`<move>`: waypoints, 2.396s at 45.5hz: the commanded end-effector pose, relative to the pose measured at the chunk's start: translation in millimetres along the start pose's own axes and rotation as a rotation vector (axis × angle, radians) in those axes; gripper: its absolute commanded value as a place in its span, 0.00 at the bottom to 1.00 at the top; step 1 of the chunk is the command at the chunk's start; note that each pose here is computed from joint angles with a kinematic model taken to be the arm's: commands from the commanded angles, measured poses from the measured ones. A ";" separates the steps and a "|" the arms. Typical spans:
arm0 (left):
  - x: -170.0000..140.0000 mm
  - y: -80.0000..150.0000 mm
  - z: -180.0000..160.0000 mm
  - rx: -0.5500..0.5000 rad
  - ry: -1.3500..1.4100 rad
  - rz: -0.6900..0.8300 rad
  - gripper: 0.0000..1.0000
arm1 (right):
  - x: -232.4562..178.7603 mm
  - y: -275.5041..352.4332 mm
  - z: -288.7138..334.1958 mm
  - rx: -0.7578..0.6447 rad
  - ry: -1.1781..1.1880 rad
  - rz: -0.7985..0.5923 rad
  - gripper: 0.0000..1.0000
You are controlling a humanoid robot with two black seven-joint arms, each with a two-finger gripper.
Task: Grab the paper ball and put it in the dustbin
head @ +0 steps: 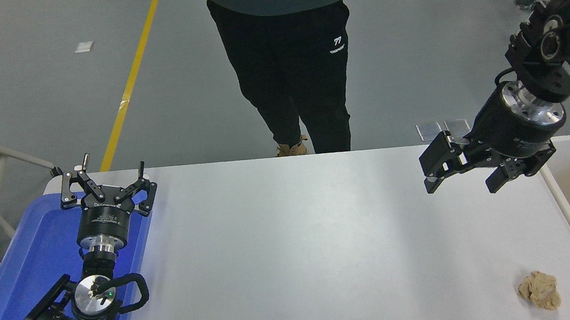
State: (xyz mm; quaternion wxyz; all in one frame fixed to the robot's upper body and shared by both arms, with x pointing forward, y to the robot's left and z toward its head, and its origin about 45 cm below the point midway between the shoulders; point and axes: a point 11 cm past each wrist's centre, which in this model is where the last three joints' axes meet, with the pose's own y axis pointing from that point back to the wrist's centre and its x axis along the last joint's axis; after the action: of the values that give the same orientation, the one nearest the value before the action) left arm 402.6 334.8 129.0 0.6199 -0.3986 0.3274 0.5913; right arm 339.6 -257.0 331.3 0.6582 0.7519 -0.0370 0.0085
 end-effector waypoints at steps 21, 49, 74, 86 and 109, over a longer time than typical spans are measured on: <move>-0.4 -0.2 -0.2 0.001 0.001 -0.001 1.00 | -1.1 -5.4 28.4 0.007 -0.031 0.020 1.00; -0.4 -0.2 0.0 0.000 0.001 -0.001 1.00 | -37.9 -37.5 152.6 -0.049 -0.110 0.037 1.00; -0.4 -0.2 0.0 0.000 0.001 -0.001 1.00 | -96.9 -152.1 242.1 -0.159 -0.059 0.082 1.00; -0.4 -0.2 -0.2 0.001 0.001 -0.001 1.00 | -109.2 -191.2 236.8 -0.139 -0.025 0.062 1.00; 0.1 0.0 -0.1 0.001 0.000 0.000 1.00 | -106.9 -219.5 227.6 -0.129 -0.001 0.112 1.00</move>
State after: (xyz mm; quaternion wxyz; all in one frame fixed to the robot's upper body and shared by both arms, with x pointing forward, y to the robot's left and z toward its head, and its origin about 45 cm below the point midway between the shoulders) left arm 402.6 334.6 129.1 0.6200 -0.3987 0.3275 0.5911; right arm 240.1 -452.5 90.1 0.7041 0.7052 -0.0760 0.0333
